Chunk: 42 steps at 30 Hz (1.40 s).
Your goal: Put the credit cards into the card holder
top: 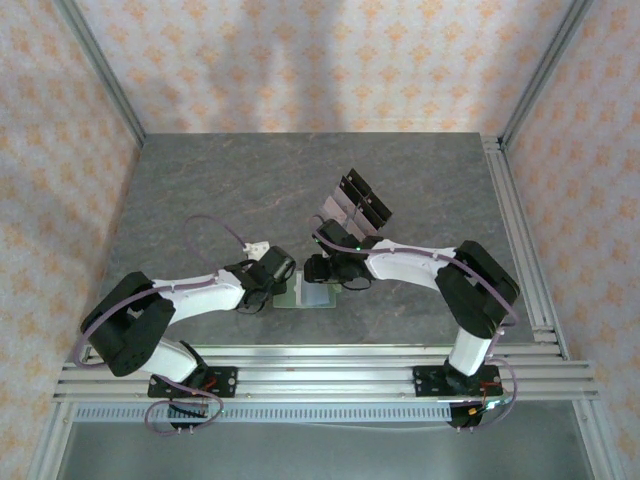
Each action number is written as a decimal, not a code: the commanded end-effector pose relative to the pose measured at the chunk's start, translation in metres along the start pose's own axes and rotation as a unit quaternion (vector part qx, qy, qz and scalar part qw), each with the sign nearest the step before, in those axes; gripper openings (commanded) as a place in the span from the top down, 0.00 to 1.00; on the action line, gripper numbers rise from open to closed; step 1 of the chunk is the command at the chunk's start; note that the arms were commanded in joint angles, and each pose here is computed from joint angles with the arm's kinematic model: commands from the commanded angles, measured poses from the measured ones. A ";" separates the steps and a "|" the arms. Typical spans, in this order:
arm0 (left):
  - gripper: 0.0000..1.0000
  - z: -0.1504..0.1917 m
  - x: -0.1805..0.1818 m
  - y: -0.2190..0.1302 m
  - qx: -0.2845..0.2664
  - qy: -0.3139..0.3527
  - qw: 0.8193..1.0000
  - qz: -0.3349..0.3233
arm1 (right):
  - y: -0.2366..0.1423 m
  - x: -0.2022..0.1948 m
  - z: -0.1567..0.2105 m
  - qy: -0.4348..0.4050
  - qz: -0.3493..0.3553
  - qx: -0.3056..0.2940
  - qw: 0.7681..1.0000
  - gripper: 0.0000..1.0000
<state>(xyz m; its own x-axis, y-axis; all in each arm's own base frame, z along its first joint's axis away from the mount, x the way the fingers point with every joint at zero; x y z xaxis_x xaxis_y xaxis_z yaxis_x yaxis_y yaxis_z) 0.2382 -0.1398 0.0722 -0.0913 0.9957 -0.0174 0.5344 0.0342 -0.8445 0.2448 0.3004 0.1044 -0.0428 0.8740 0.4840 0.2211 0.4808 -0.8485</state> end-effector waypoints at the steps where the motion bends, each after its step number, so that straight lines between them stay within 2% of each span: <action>1: 0.50 -0.001 0.005 0.001 -0.006 -0.008 1.000 -0.009 | -0.015 0.017 -0.005 -0.001 -0.022 -0.010 1.000 0.56; 6: 0.50 -0.002 0.005 0.000 -0.009 -0.007 1.000 -0.008 | -0.022 0.014 -0.003 -0.003 -0.009 -0.017 1.000 0.55; 10: 0.50 -0.002 0.005 -0.001 -0.009 -0.008 1.000 -0.008 | -0.032 0.007 -0.004 -0.012 0.029 -0.038 0.999 0.54; 16: 0.50 -0.002 0.005 -0.001 -0.008 -0.008 1.000 -0.008 | -0.040 0.012 0.001 -0.018 0.017 -0.040 0.999 0.54; 22: 0.50 0.000 0.005 0.002 -0.004 -0.008 1.000 -0.009 | -0.022 0.018 0.002 -0.016 0.002 -0.018 1.000 0.54; 35: 0.50 -0.001 0.007 0.000 -0.008 -0.004 1.000 -0.016 | 0.022 0.000 0.011 -0.008 0.032 0.024 0.999 0.51; 42: 0.42 0.005 0.024 -0.005 -0.004 -0.001 0.999 -0.051 | 0.030 -0.002 0.016 0.008 0.021 0.037 0.999 0.49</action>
<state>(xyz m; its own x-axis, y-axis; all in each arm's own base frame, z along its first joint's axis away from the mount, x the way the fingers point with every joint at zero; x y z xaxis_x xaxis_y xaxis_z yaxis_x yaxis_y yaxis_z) 0.2370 -0.1335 0.0730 -0.1070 0.9943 -0.0036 0.5348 0.0544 -0.8432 0.2410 0.3141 0.0876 -0.0460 0.8860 0.4614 0.1847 0.4615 -0.8677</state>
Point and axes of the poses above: each hand's point on the last joint's axis, 136 mm out from that joint toward the fingers, its own y axis out along the fingers, its own x axis along the line the jaws close on, z = x × y, the point moved 6 cm from there along -y, back along the fingers, and after that the axes turned 10 degrees about y, right-handed, at the moved point
